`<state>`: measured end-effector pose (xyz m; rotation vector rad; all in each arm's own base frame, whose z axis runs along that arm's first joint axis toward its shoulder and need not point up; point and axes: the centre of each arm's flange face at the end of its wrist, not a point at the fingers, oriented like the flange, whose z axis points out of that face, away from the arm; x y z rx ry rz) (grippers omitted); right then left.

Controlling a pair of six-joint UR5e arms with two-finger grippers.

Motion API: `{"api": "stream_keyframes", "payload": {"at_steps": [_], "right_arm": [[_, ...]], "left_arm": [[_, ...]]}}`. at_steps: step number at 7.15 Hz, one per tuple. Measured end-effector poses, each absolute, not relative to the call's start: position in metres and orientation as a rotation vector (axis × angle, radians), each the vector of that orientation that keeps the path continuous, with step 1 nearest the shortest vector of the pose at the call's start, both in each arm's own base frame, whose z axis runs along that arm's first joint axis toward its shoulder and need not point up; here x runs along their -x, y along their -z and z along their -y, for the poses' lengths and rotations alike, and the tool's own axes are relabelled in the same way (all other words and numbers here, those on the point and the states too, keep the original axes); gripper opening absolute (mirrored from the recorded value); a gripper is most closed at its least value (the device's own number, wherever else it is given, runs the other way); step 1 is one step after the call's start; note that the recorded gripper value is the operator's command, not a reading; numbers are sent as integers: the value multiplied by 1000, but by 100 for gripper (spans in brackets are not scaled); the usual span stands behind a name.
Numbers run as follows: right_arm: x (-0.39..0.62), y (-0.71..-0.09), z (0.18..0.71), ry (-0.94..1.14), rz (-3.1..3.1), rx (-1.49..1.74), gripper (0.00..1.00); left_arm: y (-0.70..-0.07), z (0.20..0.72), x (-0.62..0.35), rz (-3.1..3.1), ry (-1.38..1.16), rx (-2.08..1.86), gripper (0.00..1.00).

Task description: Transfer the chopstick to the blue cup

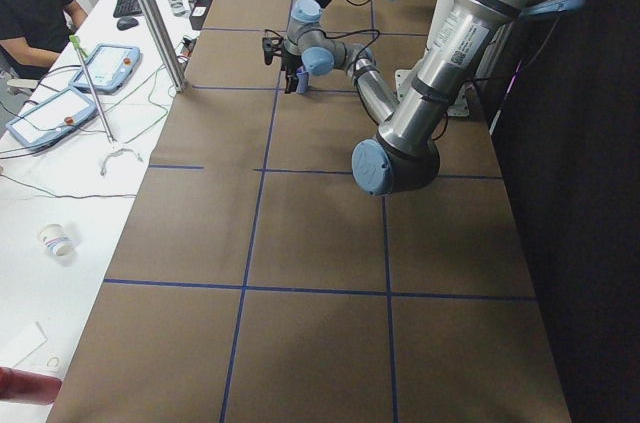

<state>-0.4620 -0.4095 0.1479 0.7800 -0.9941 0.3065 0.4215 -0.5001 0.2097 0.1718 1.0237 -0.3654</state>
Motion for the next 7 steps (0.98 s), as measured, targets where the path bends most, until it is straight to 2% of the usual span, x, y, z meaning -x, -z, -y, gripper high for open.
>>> {"api": "stream_keyframes", "payload": {"at_steps": [2, 4, 7], "right_arm": [[454, -144, 403, -297, 994, -808, 100], [423, -159, 403, -243, 970, -825, 100], [318, -243, 461, -157, 896, -673, 100]], "left_arm": [[-220, 502, -415, -1008, 351, -182, 100], [-262, 504, -387, -951, 305, -206, 100], [-361, 519, -274, -865, 163, -185, 100]]}}
